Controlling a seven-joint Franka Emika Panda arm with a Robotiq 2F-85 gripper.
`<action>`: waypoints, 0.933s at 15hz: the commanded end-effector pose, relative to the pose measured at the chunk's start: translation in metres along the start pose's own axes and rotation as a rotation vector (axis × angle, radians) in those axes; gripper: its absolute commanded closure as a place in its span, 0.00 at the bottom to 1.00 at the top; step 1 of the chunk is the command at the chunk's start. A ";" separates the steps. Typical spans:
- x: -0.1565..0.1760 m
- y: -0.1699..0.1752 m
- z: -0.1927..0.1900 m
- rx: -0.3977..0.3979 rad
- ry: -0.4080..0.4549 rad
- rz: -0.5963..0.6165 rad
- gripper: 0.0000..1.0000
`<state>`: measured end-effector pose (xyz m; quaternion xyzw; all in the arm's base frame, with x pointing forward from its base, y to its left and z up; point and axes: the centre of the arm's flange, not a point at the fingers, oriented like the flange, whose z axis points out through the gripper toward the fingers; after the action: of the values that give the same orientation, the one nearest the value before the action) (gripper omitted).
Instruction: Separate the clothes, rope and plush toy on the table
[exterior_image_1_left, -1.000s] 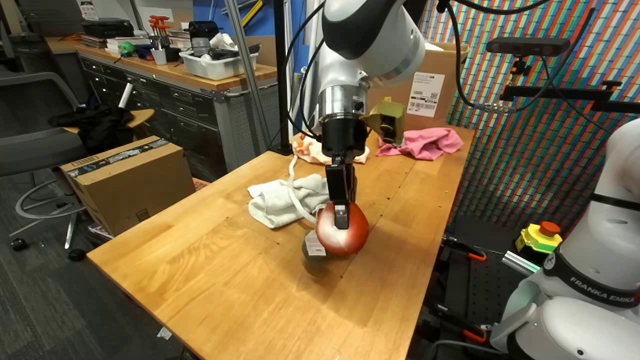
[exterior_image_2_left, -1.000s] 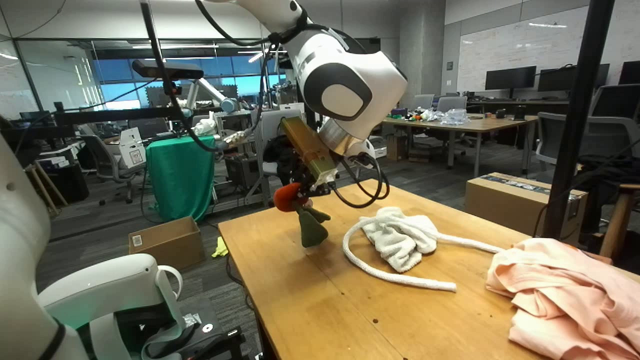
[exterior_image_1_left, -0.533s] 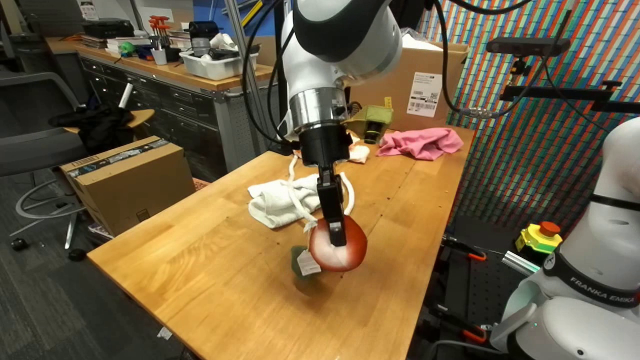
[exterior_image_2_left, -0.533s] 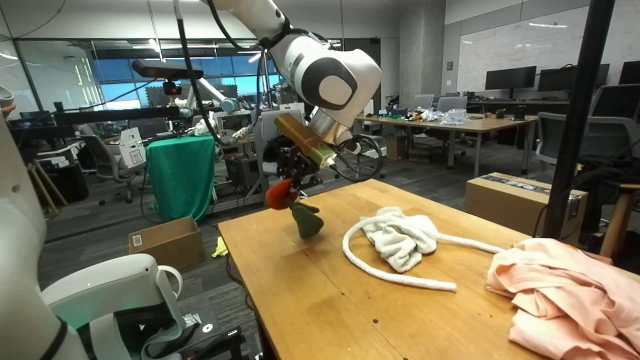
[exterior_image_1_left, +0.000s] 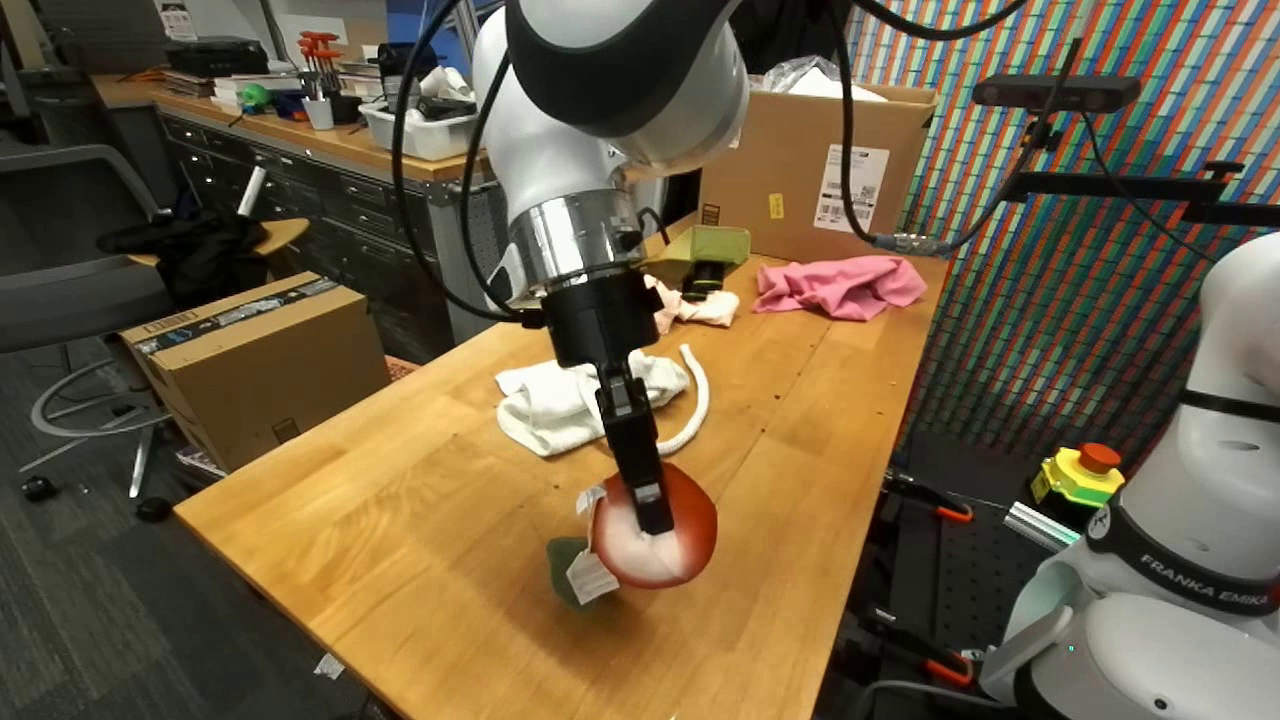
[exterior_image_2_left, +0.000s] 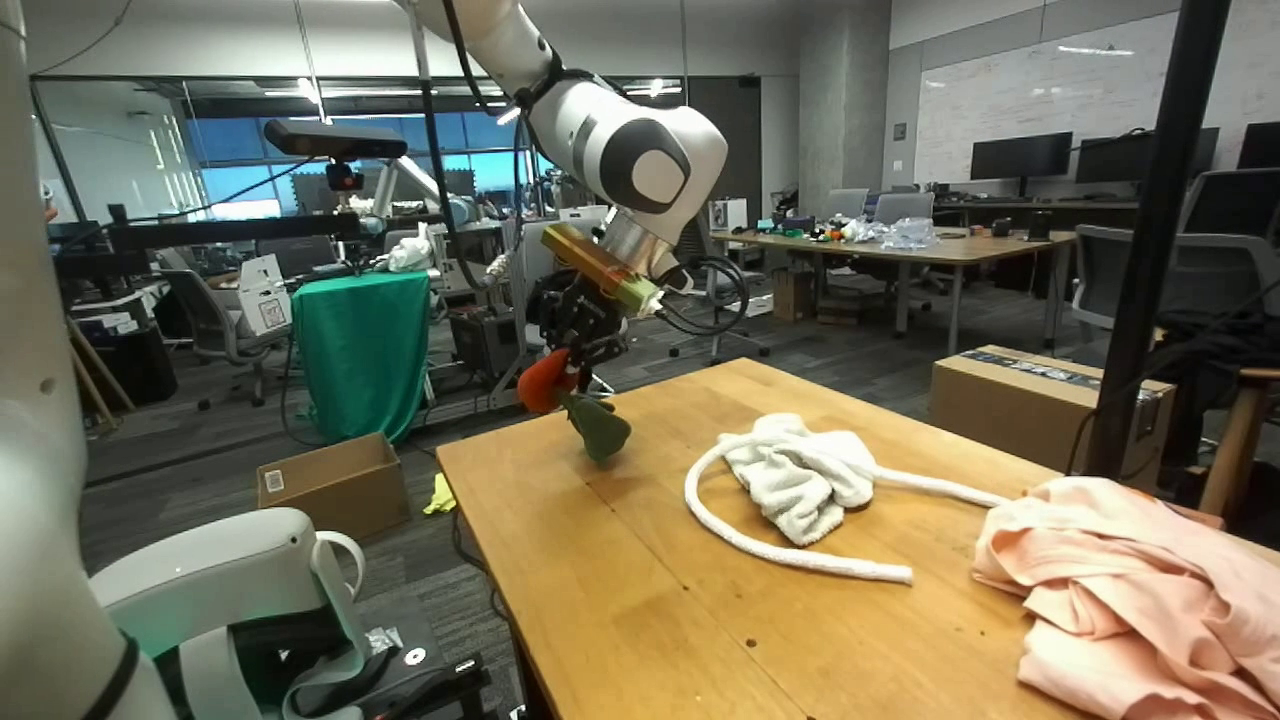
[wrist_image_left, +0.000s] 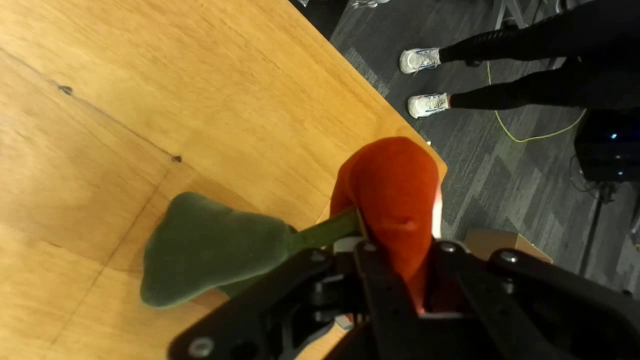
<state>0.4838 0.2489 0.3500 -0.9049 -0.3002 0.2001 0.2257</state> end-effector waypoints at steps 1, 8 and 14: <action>0.028 -0.009 -0.002 0.002 -0.061 -0.063 0.85; 0.053 -0.031 0.020 0.033 -0.126 -0.115 0.84; 0.066 -0.042 0.026 0.049 -0.129 -0.135 0.84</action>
<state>0.4904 0.3154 0.3305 -0.8679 -0.3612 0.2434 0.2387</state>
